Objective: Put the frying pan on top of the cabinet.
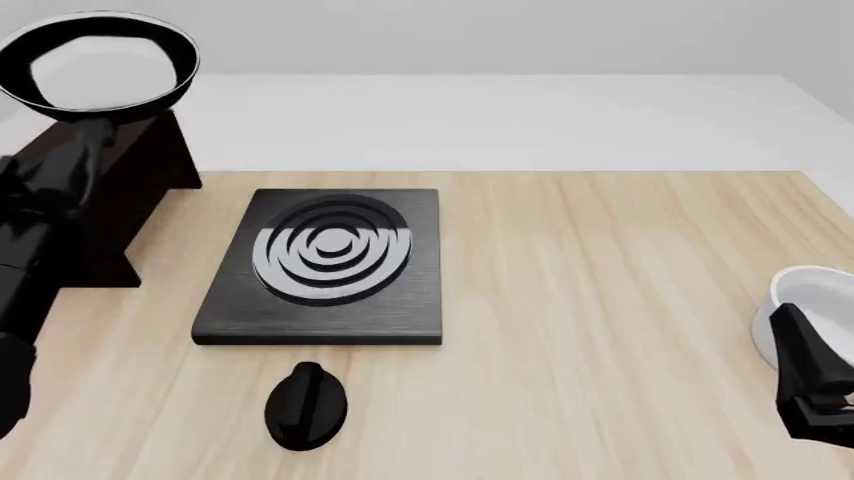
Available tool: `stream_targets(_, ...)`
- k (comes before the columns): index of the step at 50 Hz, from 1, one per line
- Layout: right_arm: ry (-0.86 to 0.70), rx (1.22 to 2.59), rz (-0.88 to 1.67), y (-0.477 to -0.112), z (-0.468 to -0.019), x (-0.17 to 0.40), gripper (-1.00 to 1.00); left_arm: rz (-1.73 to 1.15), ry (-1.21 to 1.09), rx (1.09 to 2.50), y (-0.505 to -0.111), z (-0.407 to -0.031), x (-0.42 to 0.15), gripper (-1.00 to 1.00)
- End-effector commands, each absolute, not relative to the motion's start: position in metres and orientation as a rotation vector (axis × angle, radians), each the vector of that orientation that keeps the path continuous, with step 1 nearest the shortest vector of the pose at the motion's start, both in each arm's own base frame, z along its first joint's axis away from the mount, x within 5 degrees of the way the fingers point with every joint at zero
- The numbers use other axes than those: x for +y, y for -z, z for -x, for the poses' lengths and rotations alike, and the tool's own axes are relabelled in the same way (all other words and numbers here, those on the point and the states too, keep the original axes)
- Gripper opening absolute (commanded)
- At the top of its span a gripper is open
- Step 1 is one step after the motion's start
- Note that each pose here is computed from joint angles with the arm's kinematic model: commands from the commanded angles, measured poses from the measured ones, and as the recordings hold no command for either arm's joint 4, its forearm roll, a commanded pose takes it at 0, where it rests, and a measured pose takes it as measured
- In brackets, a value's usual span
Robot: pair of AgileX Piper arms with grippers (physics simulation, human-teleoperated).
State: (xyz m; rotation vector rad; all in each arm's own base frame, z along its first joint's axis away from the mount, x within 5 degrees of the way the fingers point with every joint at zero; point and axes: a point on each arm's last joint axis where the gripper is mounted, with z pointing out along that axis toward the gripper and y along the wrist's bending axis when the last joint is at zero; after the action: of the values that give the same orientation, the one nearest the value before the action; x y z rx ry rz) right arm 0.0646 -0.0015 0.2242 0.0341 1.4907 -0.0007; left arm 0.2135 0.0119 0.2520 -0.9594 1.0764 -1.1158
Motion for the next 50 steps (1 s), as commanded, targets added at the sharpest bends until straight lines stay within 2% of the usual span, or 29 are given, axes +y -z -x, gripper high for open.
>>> stream_targets(1, 0.002, 1.491, -0.036, -0.226, -0.064, -0.002, 1.00, 0.948, 1.119, 1.010, -0.257, -0.211, 0.020, -1.00)
stream_targets(50, 0.009, 1.498, -0.018, -0.221, -0.067, -0.001, 1.00, 1.040, 1.037, 0.969, -0.234, -0.212, 0.043, -1.00)
